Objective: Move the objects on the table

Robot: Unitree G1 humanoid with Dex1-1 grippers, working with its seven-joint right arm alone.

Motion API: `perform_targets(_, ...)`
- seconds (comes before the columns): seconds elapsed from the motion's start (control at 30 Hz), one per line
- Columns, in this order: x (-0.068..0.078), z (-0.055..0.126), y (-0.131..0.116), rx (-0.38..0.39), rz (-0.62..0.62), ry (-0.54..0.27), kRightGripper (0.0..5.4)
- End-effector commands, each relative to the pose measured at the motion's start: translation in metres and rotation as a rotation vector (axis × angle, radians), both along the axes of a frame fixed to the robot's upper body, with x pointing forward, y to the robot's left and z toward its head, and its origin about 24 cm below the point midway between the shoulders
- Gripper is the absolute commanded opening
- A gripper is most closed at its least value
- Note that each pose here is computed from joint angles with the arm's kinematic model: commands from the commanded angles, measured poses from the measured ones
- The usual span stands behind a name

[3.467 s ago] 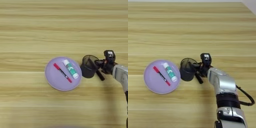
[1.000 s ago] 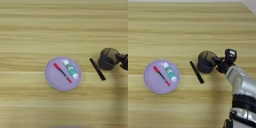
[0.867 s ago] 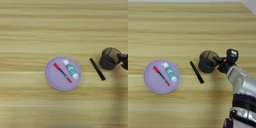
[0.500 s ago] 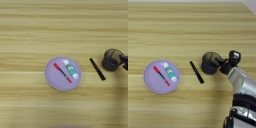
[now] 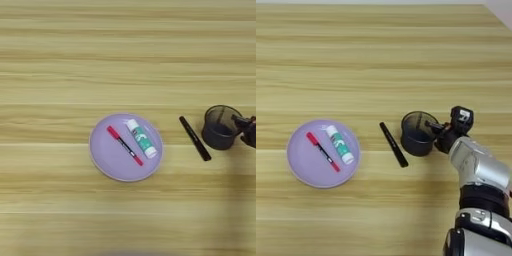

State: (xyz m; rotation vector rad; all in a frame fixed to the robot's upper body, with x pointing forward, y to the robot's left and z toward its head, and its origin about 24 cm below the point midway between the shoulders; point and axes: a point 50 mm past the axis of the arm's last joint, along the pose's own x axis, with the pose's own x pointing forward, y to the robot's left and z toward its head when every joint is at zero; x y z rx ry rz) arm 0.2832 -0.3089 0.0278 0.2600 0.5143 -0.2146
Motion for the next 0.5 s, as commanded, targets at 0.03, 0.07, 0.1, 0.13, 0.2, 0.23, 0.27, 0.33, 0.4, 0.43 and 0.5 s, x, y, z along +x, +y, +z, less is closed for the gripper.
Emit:
perform_targets(0.03,0.0178,0.0375,-0.0111,-0.072,-0.012,-0.132,0.25)
perform_targets(0.07,0.0179,0.0374,-0.0112,-0.071,-0.013,-0.133,0.25)
perform_targets(0.1,0.0179,0.0372,-0.0114,-0.07,-0.014,-0.132,0.25)
perform_targets(0.13,0.0179,0.0371,-0.0114,-0.069,-0.015,-0.132,0.25)
perform_targets(0.2,0.0179,0.0368,-0.0115,-0.067,-0.016,-0.132,0.25)
perform_targets(0.23,0.0179,0.0368,-0.0116,-0.066,-0.017,-0.132,0.54)
perform_targets(0.27,0.0177,0.0367,-0.0118,-0.066,-0.019,-0.131,0.62)
perform_targets(0.33,0.0176,0.0366,-0.0122,-0.067,-0.021,-0.131,0.87)
perform_targets(0.4,0.0176,0.0366,-0.0123,-0.068,-0.021,-0.131,1.05)
perform_targets(0.43,0.0179,0.0366,-0.0124,-0.068,-0.021,-0.131,1.1)
perform_targets(0.5,0.0182,0.0365,-0.0119,-0.067,-0.018,-0.131,1.25)
